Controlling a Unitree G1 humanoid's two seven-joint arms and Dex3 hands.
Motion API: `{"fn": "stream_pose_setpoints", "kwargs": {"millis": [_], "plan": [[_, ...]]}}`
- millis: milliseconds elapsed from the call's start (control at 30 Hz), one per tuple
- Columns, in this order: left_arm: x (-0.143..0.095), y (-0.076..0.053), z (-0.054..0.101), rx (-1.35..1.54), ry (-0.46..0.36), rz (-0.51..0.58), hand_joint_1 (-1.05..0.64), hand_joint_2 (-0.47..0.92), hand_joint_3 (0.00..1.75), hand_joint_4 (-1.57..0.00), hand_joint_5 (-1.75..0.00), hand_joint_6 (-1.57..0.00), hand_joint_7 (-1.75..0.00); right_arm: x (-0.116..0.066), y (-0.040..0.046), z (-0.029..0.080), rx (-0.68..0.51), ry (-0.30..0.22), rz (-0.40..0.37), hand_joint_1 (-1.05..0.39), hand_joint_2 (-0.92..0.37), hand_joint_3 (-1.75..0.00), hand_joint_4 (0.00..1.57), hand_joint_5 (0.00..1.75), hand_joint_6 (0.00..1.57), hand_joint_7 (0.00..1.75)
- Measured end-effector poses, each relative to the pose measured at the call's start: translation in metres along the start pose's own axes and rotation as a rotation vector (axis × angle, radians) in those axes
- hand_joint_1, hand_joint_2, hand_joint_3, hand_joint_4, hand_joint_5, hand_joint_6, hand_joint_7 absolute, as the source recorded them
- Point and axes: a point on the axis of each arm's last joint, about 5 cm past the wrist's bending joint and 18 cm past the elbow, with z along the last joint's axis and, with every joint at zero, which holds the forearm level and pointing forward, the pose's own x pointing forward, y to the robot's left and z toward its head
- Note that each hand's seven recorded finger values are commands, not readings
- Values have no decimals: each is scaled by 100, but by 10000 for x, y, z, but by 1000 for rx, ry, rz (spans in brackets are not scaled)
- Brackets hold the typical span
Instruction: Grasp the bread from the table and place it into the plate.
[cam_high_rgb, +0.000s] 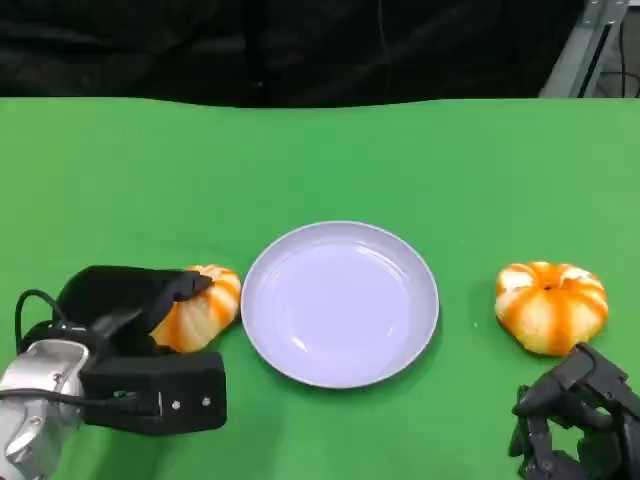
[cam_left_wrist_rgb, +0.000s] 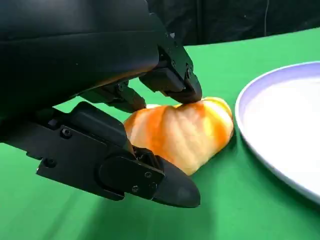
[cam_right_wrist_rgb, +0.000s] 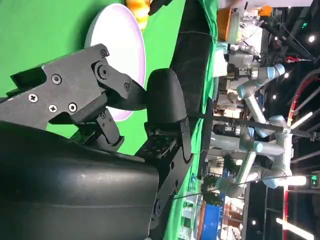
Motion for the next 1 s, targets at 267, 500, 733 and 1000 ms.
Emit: {"fn": "stream_pose_setpoints", "kwargs": {"millis": [267, 500, 733, 1000], "plan": [[31, -54, -17, -14, 1, 12, -82, 92, 9, -60, -1, -59, -1, 0, -2, 1, -3, -1, -1, -9, -65, -96, 88, 175, 73, 162], [27, -122, -26, -53, -4, 34, -74, 92, 7, -64, -2, -61, -2, -5, -4, 2, 1, 1, -2, -8, -65, -98, 87, 175, 72, 162], [39, -156, -33, -51, -20, 55, -66, 92, 6, -67, -3, -64, -2, -14, -10, 1, 9, 4, -5, -9, -64, -98, 87, 175, 72, 161], [38, -192, -34, -49, -31, 81, -47, 92, 3, -73, -3, -70, -2, -14, -11, 2, 9, 3, -1, -9, -64, -99, 88, 175, 72, 161]]}}
